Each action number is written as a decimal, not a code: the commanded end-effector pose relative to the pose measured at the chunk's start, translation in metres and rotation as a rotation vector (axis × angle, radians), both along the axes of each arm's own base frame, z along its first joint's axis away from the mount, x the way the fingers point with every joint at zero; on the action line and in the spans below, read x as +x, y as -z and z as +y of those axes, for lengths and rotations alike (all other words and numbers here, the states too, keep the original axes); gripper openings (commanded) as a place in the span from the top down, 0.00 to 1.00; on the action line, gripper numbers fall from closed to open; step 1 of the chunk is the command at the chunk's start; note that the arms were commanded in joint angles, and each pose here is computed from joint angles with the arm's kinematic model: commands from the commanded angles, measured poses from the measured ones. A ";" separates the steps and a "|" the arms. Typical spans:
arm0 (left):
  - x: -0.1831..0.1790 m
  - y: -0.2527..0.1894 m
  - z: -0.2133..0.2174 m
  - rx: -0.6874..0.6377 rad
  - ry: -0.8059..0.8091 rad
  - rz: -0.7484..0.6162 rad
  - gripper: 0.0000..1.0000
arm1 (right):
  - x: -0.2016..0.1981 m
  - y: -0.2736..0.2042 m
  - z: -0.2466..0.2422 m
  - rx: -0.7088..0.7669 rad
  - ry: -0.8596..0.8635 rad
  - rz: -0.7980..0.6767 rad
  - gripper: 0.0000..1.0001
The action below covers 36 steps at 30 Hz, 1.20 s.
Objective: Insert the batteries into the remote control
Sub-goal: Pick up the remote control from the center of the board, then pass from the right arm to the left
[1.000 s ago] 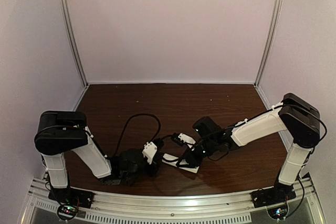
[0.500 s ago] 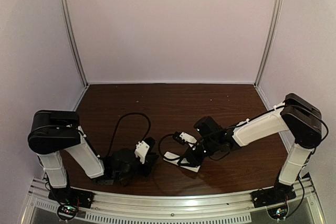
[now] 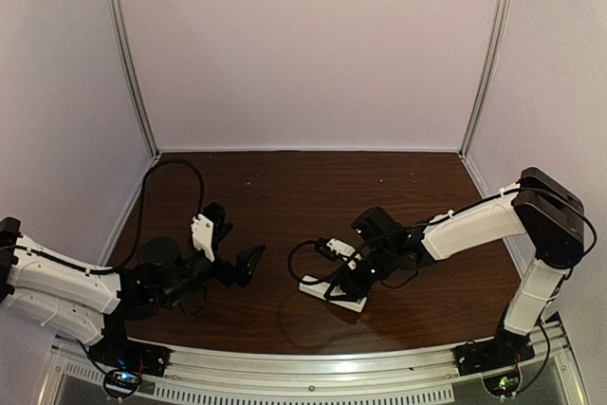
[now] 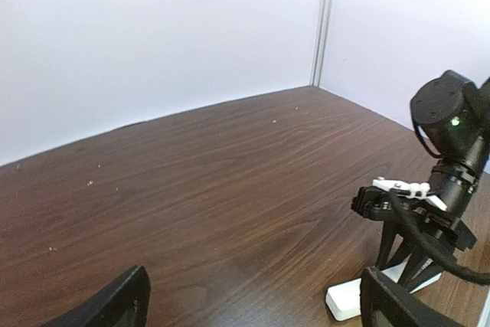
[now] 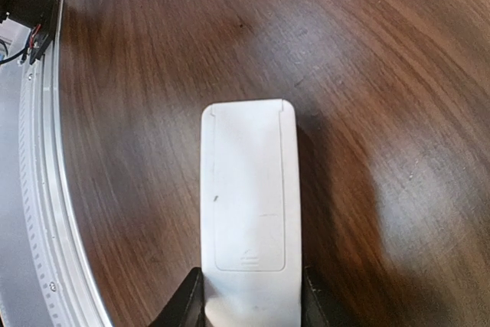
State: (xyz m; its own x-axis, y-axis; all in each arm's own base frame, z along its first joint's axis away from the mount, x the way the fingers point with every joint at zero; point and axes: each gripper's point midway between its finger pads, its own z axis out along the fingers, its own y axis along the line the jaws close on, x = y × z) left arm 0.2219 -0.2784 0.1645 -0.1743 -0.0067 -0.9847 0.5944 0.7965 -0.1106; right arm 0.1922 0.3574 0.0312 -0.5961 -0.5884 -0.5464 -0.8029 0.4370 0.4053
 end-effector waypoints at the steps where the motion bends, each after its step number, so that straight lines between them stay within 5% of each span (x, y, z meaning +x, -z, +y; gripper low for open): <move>1: -0.027 -0.002 0.003 0.166 0.173 -0.132 0.03 | -0.015 -0.013 0.002 0.024 -0.014 0.126 1.00; 8: -0.079 0.018 -0.026 0.438 0.407 -0.276 0.23 | -0.017 -0.038 0.011 0.113 0.008 0.256 1.00; 15: -0.102 0.048 -0.067 0.777 0.522 -0.391 0.26 | -0.020 -0.044 0.010 0.139 0.025 0.365 1.00; 23: -0.101 0.050 -0.114 0.903 0.606 -0.492 0.29 | -0.032 -0.051 0.013 0.186 0.003 0.452 1.00; 36: -0.091 0.073 -0.137 0.961 0.718 -0.467 0.48 | -0.041 -0.056 0.011 0.186 -0.037 0.466 1.00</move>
State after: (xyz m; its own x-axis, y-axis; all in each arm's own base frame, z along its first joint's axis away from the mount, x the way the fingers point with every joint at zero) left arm 0.1292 -0.4052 0.0901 0.4903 0.7048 -0.5127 0.7469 -0.0367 0.6639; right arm 0.1556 0.3656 0.0707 -0.7996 -0.5239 -0.2936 -0.5154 0.3477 0.7833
